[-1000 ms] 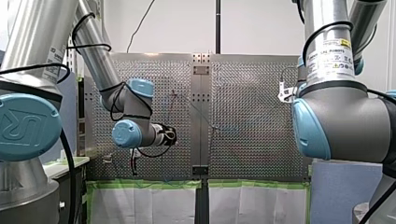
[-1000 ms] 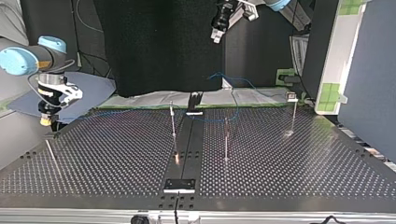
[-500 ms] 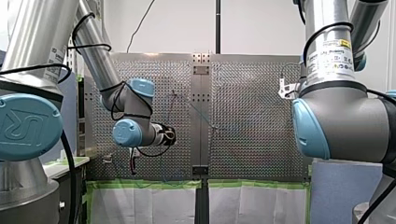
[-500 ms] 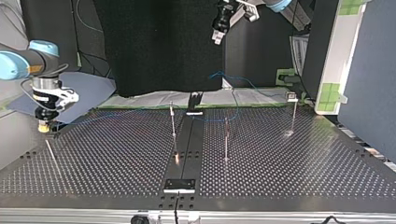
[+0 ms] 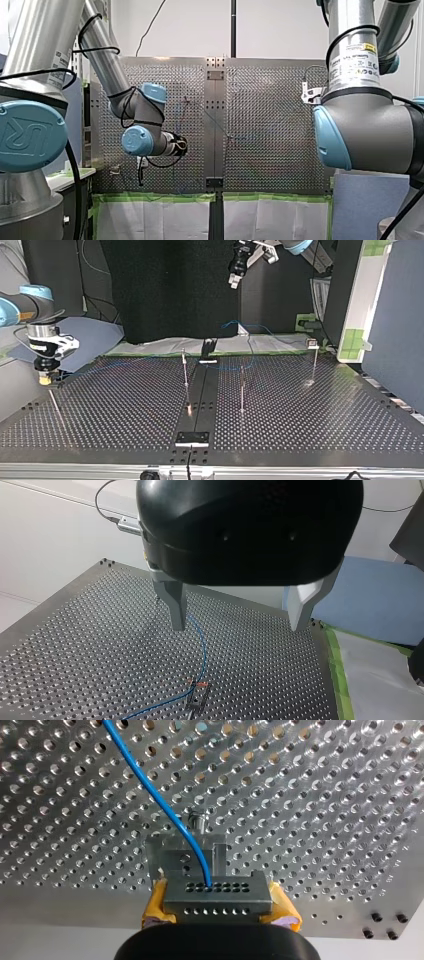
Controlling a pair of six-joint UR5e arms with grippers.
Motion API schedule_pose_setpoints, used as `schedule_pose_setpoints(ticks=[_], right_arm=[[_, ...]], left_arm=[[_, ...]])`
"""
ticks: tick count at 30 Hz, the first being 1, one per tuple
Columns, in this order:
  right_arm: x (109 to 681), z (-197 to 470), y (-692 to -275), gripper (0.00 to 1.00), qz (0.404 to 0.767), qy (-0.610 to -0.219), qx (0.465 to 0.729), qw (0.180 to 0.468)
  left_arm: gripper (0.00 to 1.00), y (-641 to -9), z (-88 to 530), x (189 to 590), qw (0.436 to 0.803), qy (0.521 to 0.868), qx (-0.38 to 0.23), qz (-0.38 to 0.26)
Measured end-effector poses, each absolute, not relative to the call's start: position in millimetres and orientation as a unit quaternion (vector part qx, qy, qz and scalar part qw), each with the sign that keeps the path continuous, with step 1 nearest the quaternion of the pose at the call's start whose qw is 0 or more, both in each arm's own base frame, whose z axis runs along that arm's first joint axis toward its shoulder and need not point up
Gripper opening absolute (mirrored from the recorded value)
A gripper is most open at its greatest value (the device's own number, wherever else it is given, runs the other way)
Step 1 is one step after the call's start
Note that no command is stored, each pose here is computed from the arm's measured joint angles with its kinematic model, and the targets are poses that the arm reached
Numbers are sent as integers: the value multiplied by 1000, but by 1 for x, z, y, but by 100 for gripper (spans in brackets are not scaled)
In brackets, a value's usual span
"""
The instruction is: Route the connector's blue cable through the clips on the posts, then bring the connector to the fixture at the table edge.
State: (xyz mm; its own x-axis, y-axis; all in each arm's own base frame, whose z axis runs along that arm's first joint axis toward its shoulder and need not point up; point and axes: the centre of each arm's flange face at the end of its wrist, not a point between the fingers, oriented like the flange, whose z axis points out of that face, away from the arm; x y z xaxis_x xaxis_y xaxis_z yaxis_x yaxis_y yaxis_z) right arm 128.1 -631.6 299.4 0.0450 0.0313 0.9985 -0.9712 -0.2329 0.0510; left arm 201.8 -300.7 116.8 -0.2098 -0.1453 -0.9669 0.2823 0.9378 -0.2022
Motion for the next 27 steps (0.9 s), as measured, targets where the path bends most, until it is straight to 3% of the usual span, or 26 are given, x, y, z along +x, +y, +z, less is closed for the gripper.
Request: schedule_pose_setpoints(ticks=[27], right_arm=[[115, 290, -631, 0, 576, -384, 605, 392]], left_arm=[[100, -295, 115, 201, 624, 766, 46, -146]])
